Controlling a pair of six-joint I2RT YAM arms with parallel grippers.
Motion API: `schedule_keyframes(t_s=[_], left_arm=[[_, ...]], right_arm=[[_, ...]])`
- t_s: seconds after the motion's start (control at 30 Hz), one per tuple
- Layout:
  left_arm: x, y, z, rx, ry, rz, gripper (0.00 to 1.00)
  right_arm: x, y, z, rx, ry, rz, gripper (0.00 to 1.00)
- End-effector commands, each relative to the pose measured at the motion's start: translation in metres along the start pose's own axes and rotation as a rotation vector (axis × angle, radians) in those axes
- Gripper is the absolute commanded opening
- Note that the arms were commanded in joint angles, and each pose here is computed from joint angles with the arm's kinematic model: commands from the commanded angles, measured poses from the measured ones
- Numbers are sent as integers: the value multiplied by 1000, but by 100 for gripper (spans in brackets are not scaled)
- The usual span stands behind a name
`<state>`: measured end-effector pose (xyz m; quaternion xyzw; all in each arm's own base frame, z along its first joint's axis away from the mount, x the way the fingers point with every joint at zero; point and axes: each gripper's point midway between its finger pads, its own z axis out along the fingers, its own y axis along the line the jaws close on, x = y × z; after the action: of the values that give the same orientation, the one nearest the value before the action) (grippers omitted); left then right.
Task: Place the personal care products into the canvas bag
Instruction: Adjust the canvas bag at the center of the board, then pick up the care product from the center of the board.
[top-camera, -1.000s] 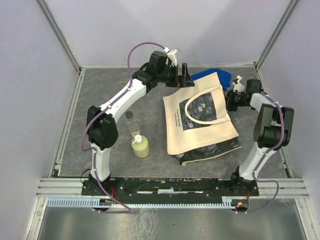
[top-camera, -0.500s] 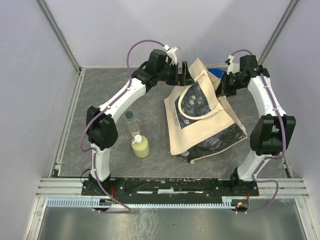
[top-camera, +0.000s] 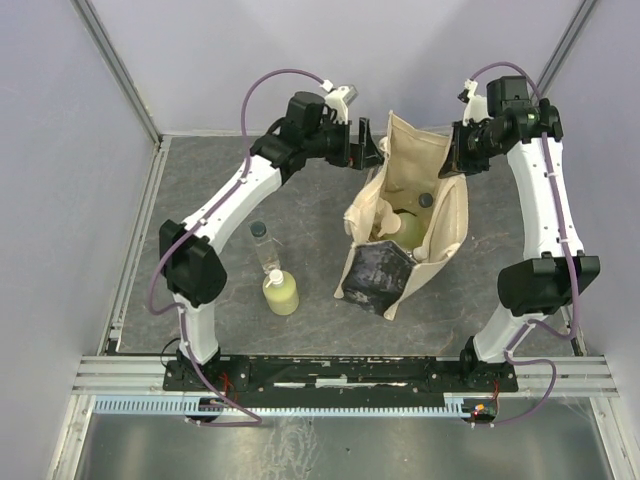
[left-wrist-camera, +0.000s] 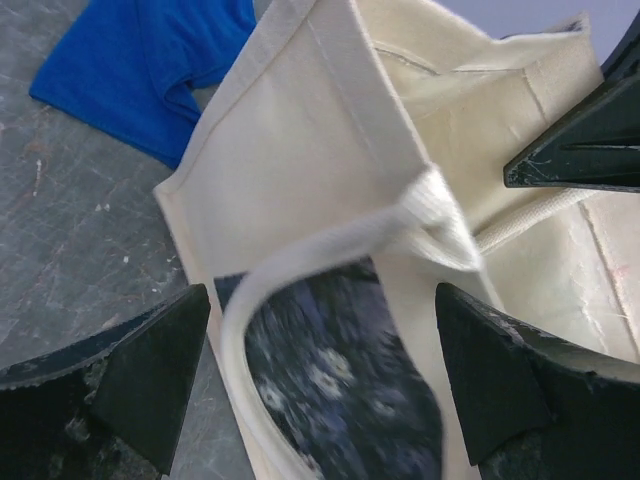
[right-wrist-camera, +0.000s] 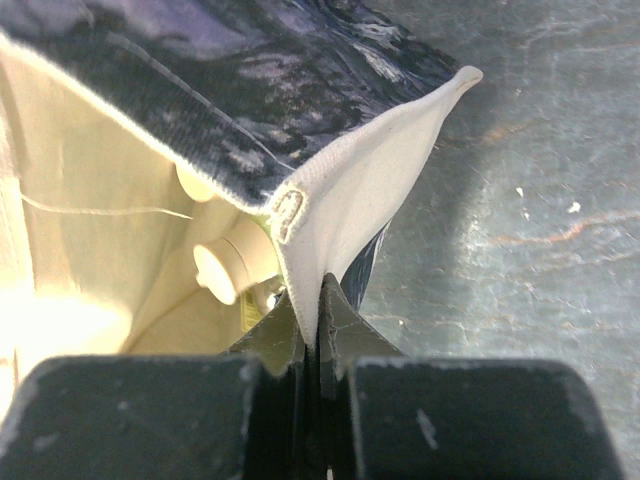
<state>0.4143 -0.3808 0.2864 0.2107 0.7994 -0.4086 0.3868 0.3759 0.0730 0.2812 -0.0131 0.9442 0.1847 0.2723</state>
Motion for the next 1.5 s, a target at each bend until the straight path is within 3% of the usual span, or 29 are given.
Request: schedule_keyframes(t_s=[0.0, 0.2, 0.43, 0.67, 1.0, 1.27, 1.47], left_arm=[[-44, -19, -60, 3, -105, 113, 100], [-55, -13, -108, -56, -124, 166, 99], [-33, -20, -113, 2, -51, 175, 100], [-15, 42, -152, -406, 20, 156, 100], [43, 81, -233, -841, 143, -47, 99], [107, 73, -266, -927, 170, -301, 100], [143, 89, -245, -928, 157, -403, 100]], right_arm=[[-48, 33, -69, -20, -293, -103, 1], [-48, 41, -48, -10, -264, -109, 0], [-58, 44, -22, 23, -274, -101, 1], [-70, 47, -27, 39, -316, -112, 1], [-61, 22, -3, 137, -247, -108, 0], [-58, 15, 13, 155, -190, -110, 1], [-60, 20, 17, 123, -196, -112, 1]])
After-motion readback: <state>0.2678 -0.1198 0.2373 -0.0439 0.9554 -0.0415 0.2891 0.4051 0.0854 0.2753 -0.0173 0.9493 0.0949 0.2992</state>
